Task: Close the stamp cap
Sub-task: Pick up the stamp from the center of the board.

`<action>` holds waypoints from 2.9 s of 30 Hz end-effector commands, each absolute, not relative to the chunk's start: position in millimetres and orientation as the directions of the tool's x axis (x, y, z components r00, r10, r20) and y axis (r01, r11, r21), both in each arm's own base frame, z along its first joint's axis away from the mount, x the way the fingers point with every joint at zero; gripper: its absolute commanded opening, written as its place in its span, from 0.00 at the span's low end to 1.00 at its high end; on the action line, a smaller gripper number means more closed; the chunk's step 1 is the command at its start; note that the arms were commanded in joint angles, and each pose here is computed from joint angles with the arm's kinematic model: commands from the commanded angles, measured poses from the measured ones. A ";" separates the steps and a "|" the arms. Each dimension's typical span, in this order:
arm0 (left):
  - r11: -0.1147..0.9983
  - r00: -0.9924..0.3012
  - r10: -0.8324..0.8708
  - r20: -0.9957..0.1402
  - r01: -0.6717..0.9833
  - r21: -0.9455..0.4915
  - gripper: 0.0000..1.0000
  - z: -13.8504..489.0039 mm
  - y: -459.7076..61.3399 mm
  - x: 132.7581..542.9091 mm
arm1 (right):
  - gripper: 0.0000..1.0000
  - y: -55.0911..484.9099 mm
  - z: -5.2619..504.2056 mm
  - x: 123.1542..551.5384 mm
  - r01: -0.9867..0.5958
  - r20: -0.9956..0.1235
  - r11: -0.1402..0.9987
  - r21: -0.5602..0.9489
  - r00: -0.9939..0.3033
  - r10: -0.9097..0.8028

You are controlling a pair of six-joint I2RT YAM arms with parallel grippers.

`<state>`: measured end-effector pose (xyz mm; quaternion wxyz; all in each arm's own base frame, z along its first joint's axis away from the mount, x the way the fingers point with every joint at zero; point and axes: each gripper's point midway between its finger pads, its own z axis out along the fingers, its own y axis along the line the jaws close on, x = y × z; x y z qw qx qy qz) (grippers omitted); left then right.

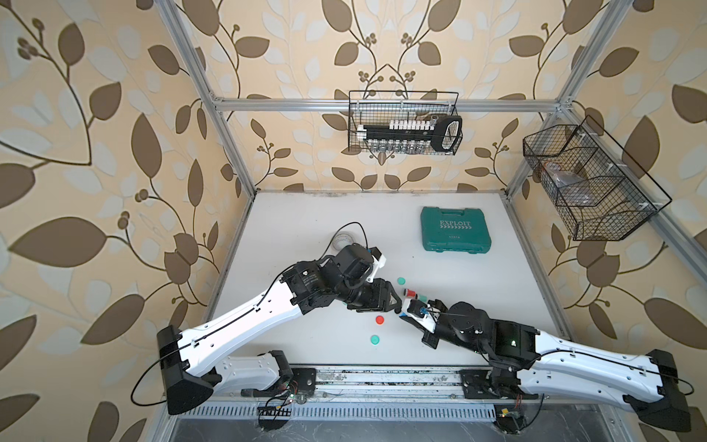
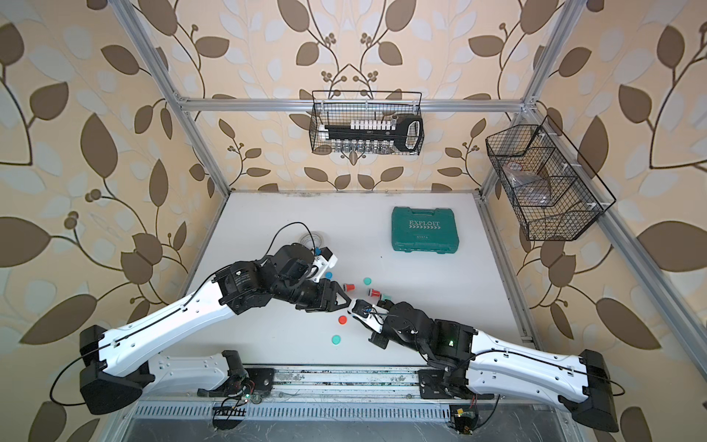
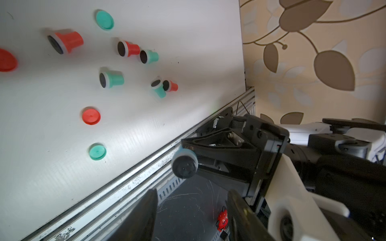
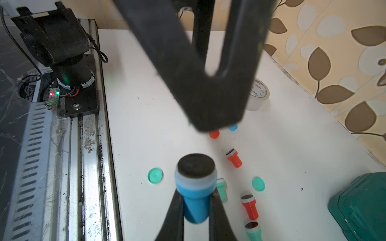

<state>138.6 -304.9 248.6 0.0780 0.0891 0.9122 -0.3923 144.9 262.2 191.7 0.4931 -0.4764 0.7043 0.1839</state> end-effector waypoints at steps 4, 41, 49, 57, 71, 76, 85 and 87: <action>0.653 -0.972 0.105 -0.213 0.228 -0.722 0.52 260.3 -311.0 135.0 | 0.09 271.0 209.5 141.3 -0.865 -0.897 0.463 -0.193 -0.036 -0.441; 0.665 -0.984 0.110 -0.141 0.178 -0.725 0.26 242.0 -329.1 128.1 | 0.09 261.4 227.6 139.9 -0.850 -0.939 0.509 -0.135 -0.054 -0.339; 0.663 -0.983 0.108 -0.145 0.180 -0.726 0.28 246.7 -327.2 126.1 | 0.09 254.8 228.7 145.4 -0.826 -0.936 0.544 -0.146 -0.062 -0.346; 0.655 -0.983 0.112 -0.147 0.184 -0.733 0.16 250.5 -328.7 124.2 | 0.11 254.3 230.0 144.8 -0.828 -0.934 0.542 -0.147 -0.065 -0.352; 0.396 -0.943 0.063 -0.328 0.325 -0.859 0.12 372.8 -322.4 113.3 | 0.48 218.6 337.2 129.0 -0.820 -0.999 0.570 -0.047 0.031 -0.038; 0.276 -0.933 0.036 -0.358 0.354 -0.894 0.11 422.7 -315.4 102.9 | 0.62 197.7 392.1 110.1 -0.849 -0.982 0.528 -0.018 0.113 0.149; 0.106 -0.934 0.012 -0.356 0.355 -0.929 0.09 471.3 -314.5 92.1 | 0.61 207.5 460.1 83.4 -0.913 -0.934 0.401 -0.081 0.210 0.289; 0.090 -0.934 0.011 -0.356 0.355 -0.930 0.09 475.4 -314.8 91.1 | 0.59 218.7 467.8 78.7 -0.927 -0.934 0.359 -0.106 0.216 0.283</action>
